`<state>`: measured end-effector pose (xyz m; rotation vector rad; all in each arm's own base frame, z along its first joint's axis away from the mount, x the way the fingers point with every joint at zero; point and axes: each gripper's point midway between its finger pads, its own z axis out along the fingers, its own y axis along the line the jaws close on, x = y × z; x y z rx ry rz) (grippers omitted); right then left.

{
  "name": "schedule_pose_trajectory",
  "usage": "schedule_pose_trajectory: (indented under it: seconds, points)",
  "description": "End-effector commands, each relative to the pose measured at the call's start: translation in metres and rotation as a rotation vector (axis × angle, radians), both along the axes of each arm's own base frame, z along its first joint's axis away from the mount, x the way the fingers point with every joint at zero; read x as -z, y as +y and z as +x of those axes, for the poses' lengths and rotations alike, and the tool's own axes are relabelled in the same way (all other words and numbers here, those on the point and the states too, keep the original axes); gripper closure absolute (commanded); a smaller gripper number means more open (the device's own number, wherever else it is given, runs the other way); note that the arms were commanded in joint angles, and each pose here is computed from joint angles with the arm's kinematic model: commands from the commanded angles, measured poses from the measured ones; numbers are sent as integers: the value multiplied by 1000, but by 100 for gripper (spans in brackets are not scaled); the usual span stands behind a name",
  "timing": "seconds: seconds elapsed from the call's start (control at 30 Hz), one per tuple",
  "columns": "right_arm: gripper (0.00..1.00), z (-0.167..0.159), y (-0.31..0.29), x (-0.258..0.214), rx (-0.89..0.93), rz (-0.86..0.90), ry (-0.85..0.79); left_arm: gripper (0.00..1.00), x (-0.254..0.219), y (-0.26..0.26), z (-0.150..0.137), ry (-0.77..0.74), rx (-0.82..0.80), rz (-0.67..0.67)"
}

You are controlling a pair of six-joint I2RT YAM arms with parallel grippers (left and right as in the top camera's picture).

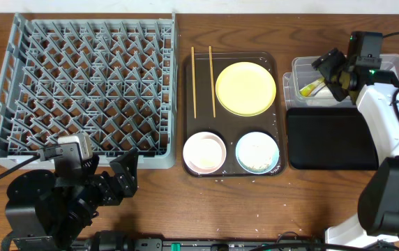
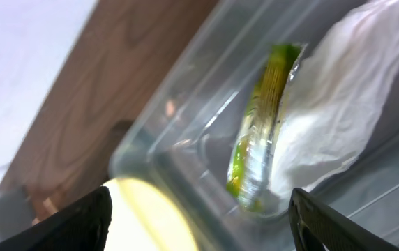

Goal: Sort waste into correct bins and load items into the dishwasher
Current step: 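Grasp the pink bowl with right gripper and lift it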

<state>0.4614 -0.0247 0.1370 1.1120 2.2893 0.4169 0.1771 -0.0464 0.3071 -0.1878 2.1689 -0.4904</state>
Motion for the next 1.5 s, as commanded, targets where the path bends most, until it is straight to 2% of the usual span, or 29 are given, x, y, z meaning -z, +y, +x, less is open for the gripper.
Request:
schedule_pose_trajectory:
  seconds: [0.0, 0.1, 0.2, 0.3, 0.4, 0.63, 0.87, 1.0, 1.03, 1.2, 1.33, 1.47]
  points:
    - [22, -10, 29, -57, -156, -31, -127, 8, -2, 0, -1, -8, 5, 6]
    - [23, -18, 53, -85, -310, -124, -200, 8, -2, 0, -1, -8, 5, 6]
    - [27, -33, 101, -98, -574, -235, -253, 8, -2, 0, -1, -8, 5, 6]
    - [27, -56, 146, -85, -797, -285, -221, 8, -2, 0, -1, -8, 5, 6]
    - [31, -78, 177, -64, -936, -295, -146, 8, -2, 0, -1, -8, 5, 6]
    - [47, -116, 228, -25, -1191, -317, -36, 8, -10, 0, 5, -46, 3, 2]
    - [48, -161, 270, -6, -1516, -298, -24, 8, -27, 1, 15, -131, -5, 7]
    - [48, -176, 282, 15, -1574, -287, 40, 8, -41, 2, 21, -192, -6, 10]
    - [51, -179, 284, 21, -1586, -283, 59, 2, -43, 3, 23, -206, -11, 14]
    - [66, -191, 295, 59, -1603, -255, 183, 2, -44, 12, 27, -210, -62, 39]
    - [74, -185, 286, 77, -1544, -319, 253, 2, -43, 12, 26, -205, -63, 37]
    - [91, -174, 280, 71, -1488, -355, 239, 2, -43, 12, 26, -199, -73, 20]
